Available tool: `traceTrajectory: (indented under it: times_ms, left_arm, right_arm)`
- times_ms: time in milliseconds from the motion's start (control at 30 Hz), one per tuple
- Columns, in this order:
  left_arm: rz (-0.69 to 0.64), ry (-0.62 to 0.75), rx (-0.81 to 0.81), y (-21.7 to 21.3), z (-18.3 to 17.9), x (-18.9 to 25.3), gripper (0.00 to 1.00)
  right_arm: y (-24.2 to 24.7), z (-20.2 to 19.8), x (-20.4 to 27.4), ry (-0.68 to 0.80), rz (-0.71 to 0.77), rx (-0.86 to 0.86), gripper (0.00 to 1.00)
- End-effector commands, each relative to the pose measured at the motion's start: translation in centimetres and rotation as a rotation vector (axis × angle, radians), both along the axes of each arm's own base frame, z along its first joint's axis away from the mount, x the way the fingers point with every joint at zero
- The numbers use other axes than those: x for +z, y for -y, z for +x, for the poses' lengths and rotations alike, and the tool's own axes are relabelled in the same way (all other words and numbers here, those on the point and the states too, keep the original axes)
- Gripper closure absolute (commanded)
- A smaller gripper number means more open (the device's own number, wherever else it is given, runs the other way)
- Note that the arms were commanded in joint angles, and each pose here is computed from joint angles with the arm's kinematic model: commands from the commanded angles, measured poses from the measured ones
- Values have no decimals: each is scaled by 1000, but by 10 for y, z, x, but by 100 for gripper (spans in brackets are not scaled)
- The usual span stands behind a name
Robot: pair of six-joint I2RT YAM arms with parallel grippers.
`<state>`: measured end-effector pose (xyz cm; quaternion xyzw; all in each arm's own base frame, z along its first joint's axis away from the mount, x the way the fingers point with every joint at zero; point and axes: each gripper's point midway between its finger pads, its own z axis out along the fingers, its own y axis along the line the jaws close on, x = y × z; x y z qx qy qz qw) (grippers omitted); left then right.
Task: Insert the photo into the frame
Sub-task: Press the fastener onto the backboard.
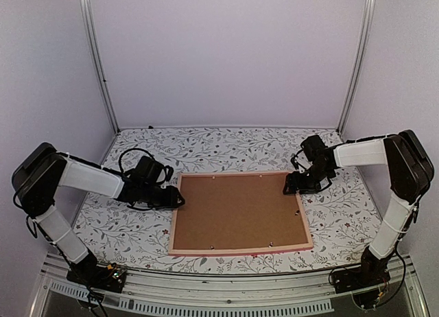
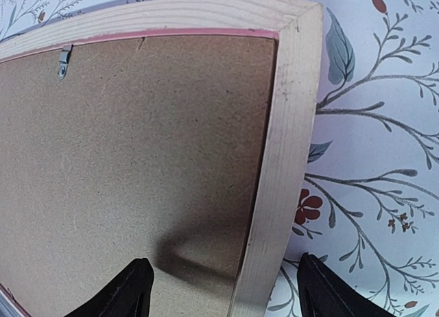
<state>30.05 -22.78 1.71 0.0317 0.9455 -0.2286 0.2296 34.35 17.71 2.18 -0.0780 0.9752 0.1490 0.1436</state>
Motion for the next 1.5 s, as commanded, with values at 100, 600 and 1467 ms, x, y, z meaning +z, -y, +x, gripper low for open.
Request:
traceTrajectory:
  times_ms: [100,600,1467]
  left_arm:
    - [71,-96,22,-19,-14,-22,62]
    - [49,-102,46,-19,-7,-24,66]
    - [224,1,109,-45,9,-19,90]
  right_arm:
    - [2,-16,-17,-63,-12,24,25]
    - [2,-17,-19,-65,-15,25,25]
    - [3,-20,-21,-72,-18,28,25]
